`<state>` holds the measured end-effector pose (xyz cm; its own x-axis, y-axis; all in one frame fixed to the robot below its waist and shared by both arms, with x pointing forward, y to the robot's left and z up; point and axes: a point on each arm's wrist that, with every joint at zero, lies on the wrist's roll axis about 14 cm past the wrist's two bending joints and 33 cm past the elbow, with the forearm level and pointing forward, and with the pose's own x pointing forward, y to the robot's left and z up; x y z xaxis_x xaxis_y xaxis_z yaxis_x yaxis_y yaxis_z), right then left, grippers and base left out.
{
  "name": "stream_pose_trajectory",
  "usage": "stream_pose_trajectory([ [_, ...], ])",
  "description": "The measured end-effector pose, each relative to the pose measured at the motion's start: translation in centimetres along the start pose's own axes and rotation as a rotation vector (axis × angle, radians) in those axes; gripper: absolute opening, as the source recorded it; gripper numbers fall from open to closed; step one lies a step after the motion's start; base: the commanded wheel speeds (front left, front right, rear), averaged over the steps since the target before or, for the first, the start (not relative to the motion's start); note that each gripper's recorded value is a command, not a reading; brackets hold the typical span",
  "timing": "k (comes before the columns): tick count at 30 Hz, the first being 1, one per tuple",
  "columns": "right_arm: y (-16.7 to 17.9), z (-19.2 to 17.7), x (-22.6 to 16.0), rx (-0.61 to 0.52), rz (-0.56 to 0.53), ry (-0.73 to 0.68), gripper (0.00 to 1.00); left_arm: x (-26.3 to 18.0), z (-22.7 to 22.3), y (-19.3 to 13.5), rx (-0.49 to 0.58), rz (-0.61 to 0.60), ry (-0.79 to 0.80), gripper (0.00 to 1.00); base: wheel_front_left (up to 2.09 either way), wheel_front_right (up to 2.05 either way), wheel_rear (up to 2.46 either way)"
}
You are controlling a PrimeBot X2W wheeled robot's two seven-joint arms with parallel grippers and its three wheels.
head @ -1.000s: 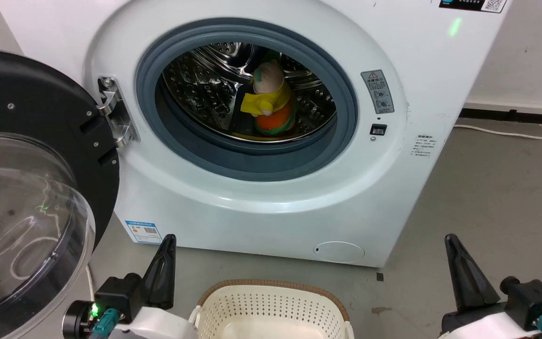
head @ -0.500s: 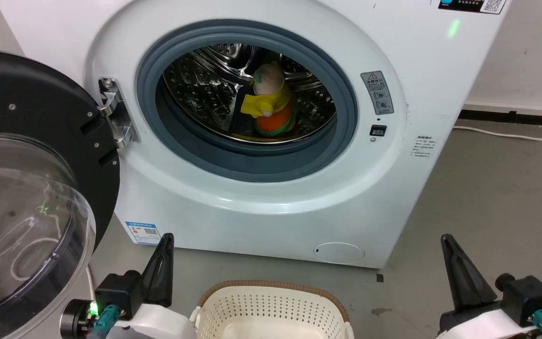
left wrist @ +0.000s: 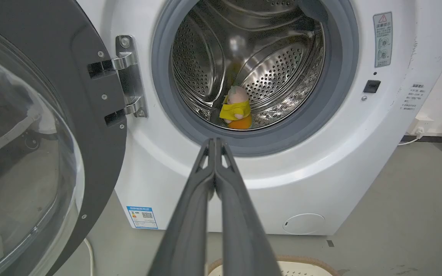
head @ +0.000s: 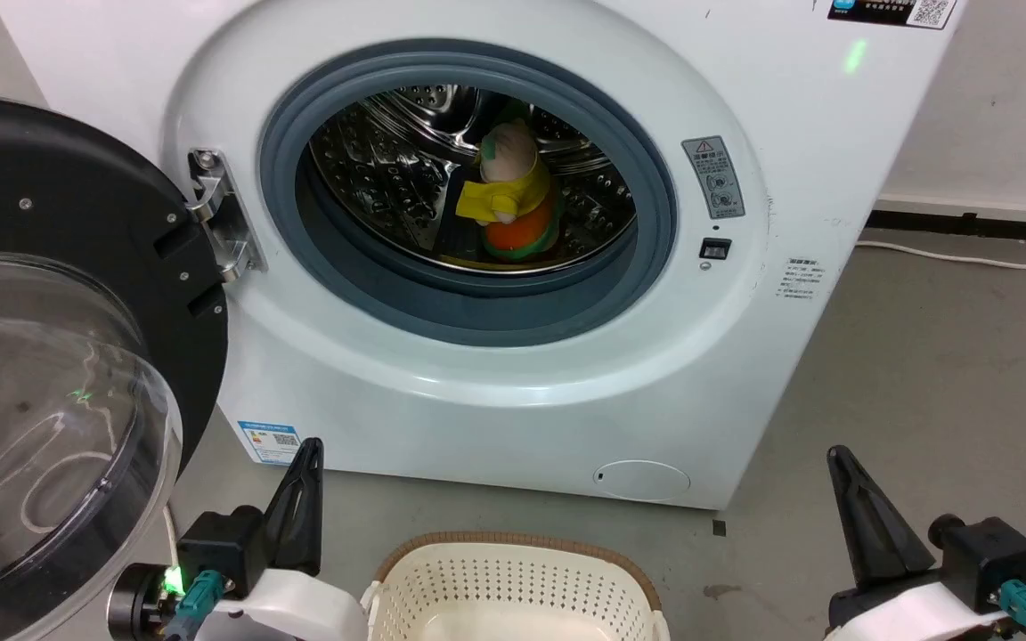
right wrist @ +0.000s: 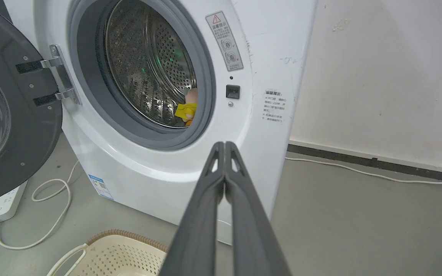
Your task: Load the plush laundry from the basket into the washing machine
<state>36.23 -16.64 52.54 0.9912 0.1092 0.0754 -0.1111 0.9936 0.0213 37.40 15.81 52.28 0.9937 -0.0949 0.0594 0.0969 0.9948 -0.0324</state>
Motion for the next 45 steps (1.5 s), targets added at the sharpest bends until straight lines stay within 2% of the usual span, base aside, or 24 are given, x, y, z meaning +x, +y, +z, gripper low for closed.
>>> stream_pose_trajectory([
  [45, 0.4, -0.2, 0.5, -0.041, 0.015, 0.061, 0.0, 0.0, 0.6, 1.1, 0.053, 0.058, 0.033, 0.0, 0.0, 0.0, 0.0],
])
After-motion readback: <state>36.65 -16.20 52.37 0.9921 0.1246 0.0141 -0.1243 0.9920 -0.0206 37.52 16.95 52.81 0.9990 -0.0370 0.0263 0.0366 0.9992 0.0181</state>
